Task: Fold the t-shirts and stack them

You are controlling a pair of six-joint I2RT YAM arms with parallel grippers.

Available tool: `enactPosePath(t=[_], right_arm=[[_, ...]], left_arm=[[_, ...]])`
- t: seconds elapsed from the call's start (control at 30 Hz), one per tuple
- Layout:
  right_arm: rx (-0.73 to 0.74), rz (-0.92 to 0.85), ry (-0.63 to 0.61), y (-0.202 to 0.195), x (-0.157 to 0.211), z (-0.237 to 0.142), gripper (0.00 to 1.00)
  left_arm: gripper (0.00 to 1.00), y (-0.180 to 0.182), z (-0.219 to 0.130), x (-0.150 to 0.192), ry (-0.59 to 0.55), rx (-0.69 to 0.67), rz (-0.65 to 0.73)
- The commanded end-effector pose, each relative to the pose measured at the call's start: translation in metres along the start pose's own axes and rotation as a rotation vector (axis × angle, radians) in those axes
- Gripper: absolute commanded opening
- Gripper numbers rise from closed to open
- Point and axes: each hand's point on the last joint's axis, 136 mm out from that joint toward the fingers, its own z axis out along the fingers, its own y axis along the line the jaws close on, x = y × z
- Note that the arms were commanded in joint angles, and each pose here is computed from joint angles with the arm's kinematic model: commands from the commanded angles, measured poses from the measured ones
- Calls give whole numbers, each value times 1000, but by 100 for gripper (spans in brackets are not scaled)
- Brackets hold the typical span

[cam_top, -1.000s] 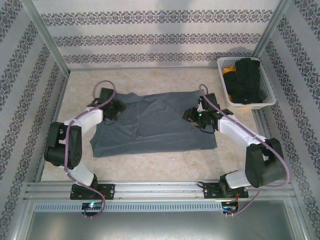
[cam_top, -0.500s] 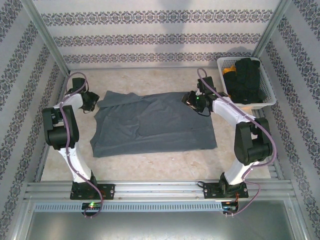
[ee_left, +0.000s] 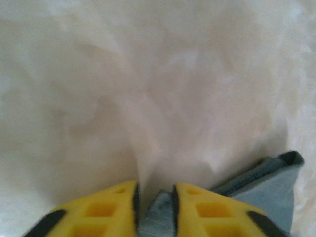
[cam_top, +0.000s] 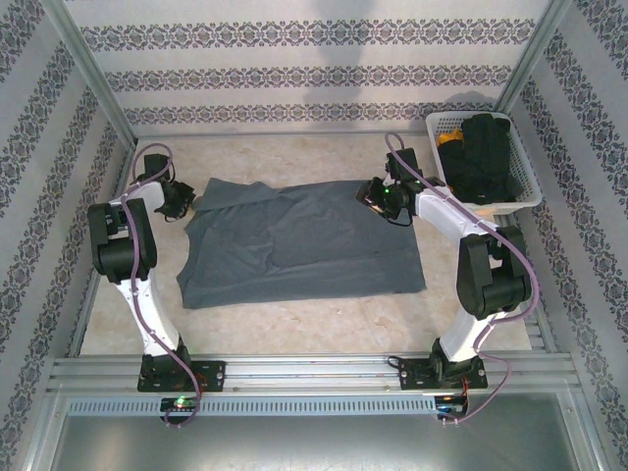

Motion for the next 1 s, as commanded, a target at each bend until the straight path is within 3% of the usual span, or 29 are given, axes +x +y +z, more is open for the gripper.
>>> enactPosePath(t=[0.0, 0.13, 0.27, 0.6, 0.8, 0.97], right_arm=[[10, -8, -1, -4, -6, 1, 43], [40, -9, -22, -9, -16, 1, 43], [124, 6, -74, -19, -38, 1, 43], [497, 108, -248, -68, -102, 12, 44], [523, 152, -289, -88, -140, 31, 44], [410, 82, -318, -79, -173, 50, 38]], left_arm=[[16, -9, -2, -4, -22, 51, 38], [0, -24, -16, -14, -68, 90, 64], [0, -51, -36, -23, -110, 167, 90], [0, -123, -98, -35, -223, 464, 120], [0, -132, -97, -25, -189, 540, 116], [0, -128, -93, -21, -173, 535, 108]])
